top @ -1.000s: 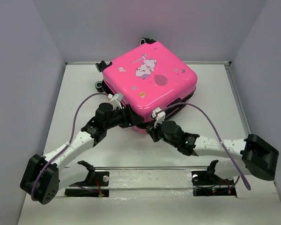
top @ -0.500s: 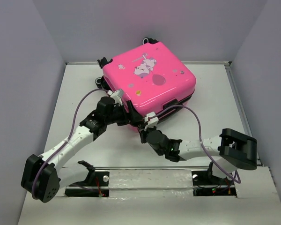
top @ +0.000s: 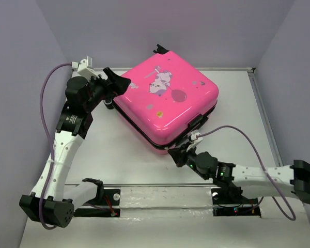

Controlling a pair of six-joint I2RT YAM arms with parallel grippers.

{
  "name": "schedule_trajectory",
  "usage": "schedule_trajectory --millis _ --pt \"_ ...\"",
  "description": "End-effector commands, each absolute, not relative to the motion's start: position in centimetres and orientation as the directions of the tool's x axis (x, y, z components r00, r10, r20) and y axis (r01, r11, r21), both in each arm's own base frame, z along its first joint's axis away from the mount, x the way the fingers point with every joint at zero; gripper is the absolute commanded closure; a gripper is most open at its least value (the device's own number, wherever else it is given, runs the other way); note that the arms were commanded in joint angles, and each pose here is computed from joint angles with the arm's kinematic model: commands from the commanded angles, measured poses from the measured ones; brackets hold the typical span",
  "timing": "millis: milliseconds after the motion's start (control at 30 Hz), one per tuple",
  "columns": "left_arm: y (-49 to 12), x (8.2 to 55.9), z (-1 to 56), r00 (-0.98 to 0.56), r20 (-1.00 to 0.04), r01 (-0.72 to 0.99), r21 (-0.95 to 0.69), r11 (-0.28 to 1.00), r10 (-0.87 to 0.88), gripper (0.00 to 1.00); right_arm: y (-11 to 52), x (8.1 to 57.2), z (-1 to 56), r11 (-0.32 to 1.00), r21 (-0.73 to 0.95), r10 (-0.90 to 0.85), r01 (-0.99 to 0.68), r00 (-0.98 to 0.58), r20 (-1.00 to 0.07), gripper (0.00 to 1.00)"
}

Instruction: Pack the luggage

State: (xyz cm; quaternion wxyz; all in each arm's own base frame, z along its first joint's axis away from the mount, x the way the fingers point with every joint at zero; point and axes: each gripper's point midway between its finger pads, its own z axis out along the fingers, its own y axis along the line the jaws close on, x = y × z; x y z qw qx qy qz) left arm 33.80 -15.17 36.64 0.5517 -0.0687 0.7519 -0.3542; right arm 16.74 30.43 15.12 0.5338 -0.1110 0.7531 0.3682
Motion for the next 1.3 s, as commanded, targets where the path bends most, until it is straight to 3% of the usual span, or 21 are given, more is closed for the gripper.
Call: schedule_trajectory --millis 0,133,233,267,467,667,1000,1100,1133,1167,1200,1233,1267 --pt "-12.0 34.6 34.4 -0.354 -0.791 0.235 -0.592 0.771 -0.499 0.01 27.3 13.7 13.3 0.718 0.451 0.135 -0.53 -0.53 -0.837 0.93" --pt "-7.6 38.0 31.1 -0.345 -0.752 0.08 -0.619 0.781 -0.561 0.01 24.9 13.4 13.2 0.761 0.435 0.12 -0.481 -0.555 -0.823 0.72" --pt "-5.7 40.3 29.5 -0.347 -0.699 0.009 -0.669 0.743 -0.625 0.01 23.7 13.8 13.9 0.798 0.401 0.11 -0.45 -0.545 -0.831 0.45" --pt "-5.5 40.9 29.8 -0.33 -0.697 0.011 -0.677 0.736 -0.637 0.01 23.5 13.9 14.1 0.804 0.396 0.109 -0.444 -0.544 -0.832 0.42" --pt "-5.8 45.5 29.4 -0.355 -0.651 0.0 -0.718 0.696 -0.671 0.01 22.9 13.7 14.6 0.807 0.392 0.104 -0.441 -0.548 -0.83 0.39" --pt "-6.5 49.9 25.3 -0.43 -0.572 -0.04 -0.76 0.648 -0.698 0.01 22.6 13.4 14.7 0.796 0.413 0.116 -0.443 -0.558 -0.822 0.35" --pt "-8.1 52.3 24.0 -0.424 -0.451 0.021 -0.872 0.49 -0.785 0.04 22.5 14.3 14.6 0.834 0.373 0.111 -0.406 -0.54 -0.835 0.22" --pt "-8.7 52.6 24.6 -0.422 -0.422 0.047 -0.894 0.446 -0.802 0.15 22.5 14.8 14.4 0.853 0.359 0.113 -0.379 -0.536 -0.836 0.21" --pt "-8.8 52.7 25.2 -0.413 -0.414 0.065 -0.902 0.427 -0.811 0.23 22.3 15.1 14.4 0.862 0.359 0.125 -0.359 -0.536 -0.835 0.21" --pt "-8.9 52.7 25.1 -0.418 -0.412 0.065 -0.903 0.426 -0.81 0.33 22.0 15.4 14.3 0.869 0.357 0.134 -0.342 -0.534 -0.835 0.21" --pt "-9.0 52.7 26.0 -0.41 -0.407 0.095 -0.909 0.406 -0.816 0.5 21.7 15.7 14.1 0.878 0.352 0.139 -0.323 -0.532 -0.835 0.19" --pt "-9.3 52.5 26.5 -0.415 -0.408 0.119 -0.91 0.396 -0.813 0.76 20.9 16.6 13.9 0.892 0.356 0.166 -0.28 -0.53 -0.832 0.19" --pt "-9.3 52.4 27.2 -0.406 -0.416 0.145 -0.908 0.393 -0.813 0.86 20.3 17.2 13.7 0.899 0.358 0.181 -0.252 -0.53 -0.828 0.18"
